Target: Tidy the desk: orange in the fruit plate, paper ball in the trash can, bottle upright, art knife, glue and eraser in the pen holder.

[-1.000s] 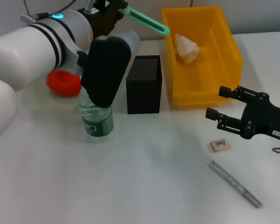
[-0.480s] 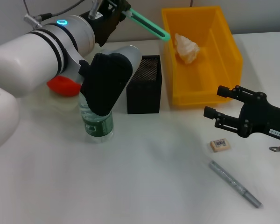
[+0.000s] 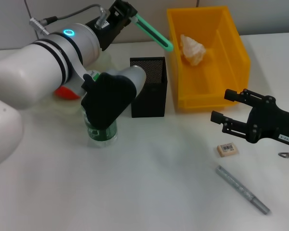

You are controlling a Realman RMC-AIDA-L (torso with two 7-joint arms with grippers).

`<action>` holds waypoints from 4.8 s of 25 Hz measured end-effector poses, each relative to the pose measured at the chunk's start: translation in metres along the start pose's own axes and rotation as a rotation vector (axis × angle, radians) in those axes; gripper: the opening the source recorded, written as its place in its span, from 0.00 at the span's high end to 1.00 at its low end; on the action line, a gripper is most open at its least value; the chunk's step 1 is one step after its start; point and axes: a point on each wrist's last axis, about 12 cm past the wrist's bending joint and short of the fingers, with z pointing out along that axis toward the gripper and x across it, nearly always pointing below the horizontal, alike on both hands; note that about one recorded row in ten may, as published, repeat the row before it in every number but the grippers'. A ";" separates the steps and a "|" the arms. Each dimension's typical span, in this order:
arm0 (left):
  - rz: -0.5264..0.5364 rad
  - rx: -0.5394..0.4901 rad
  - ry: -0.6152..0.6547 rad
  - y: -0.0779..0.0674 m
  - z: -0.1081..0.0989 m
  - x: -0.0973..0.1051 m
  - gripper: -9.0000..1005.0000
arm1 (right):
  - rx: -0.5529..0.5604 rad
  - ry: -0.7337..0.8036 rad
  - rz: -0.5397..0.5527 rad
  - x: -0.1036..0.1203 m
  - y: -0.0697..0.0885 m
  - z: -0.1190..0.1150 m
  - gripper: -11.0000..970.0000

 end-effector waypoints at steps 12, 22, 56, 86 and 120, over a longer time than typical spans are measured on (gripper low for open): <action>0.105 -0.032 0.016 -0.012 0.001 -0.005 0.77 | 0.001 -0.006 0.003 0.000 0.001 0.000 0.26; 0.189 -0.058 0.040 -0.022 0.001 -0.005 0.77 | 0.002 -0.013 0.008 -0.001 0.001 0.000 0.26; 0.394 -0.121 0.073 -0.052 0.001 -0.020 0.77 | -0.025 -0.032 0.015 -0.004 0.002 -0.002 0.26; 0.485 -0.175 0.096 -0.057 -0.006 -0.030 0.76 | -0.041 -0.043 0.027 -0.004 0.006 -0.004 0.26; 0.262 -0.204 0.139 -0.046 -0.003 -0.021 0.70 | -0.044 -0.060 0.040 -0.004 0.008 -0.007 0.26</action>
